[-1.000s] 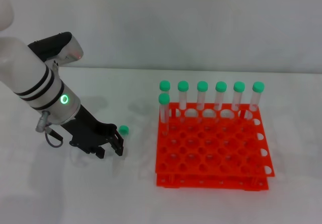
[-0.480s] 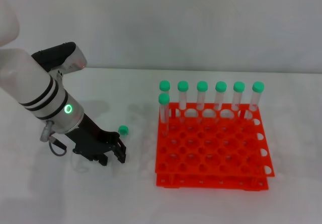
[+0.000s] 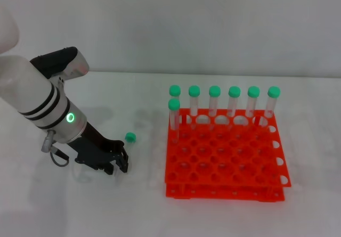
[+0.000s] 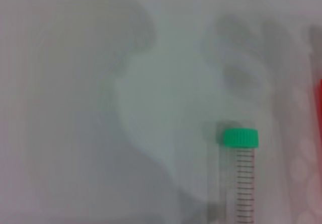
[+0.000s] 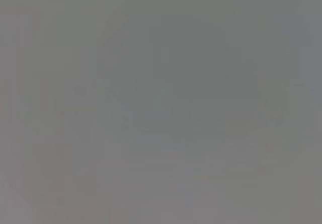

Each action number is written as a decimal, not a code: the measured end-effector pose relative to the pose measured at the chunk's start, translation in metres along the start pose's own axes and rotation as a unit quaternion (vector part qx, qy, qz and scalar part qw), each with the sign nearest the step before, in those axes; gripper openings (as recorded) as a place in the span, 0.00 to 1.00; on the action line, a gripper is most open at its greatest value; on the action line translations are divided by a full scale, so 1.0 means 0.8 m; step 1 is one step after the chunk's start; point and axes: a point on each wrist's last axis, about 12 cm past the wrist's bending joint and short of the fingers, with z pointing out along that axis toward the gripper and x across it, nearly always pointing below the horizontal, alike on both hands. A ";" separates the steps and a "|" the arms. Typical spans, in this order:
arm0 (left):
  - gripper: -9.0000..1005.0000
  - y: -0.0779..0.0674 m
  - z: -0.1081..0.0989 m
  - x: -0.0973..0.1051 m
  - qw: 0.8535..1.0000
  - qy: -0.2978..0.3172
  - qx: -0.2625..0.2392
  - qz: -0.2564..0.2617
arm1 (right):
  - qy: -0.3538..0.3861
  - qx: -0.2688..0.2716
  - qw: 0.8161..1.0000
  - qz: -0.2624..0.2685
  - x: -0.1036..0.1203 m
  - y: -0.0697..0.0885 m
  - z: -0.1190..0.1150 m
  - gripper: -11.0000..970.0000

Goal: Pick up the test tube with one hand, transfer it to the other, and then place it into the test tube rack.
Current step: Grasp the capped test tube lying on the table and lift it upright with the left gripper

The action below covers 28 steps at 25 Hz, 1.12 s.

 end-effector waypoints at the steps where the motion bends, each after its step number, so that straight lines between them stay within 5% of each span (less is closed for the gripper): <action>1: 0.42 0.000 0.000 0.000 1.000 -0.001 0.000 0.001 | 0.000 0.000 1.000 0.000 0.000 0.000 0.000 0.90; 21: 0.19 0.002 0.001 -0.001 1.000 -0.005 0.001 0.018 | -0.004 0.004 1.000 0.004 -0.003 0.000 0.003 0.90; 28: 0.19 0.001 -0.028 -0.022 0.996 -0.062 -0.004 0.065 | -0.004 0.004 1.000 0.004 -0.002 0.001 0.003 0.90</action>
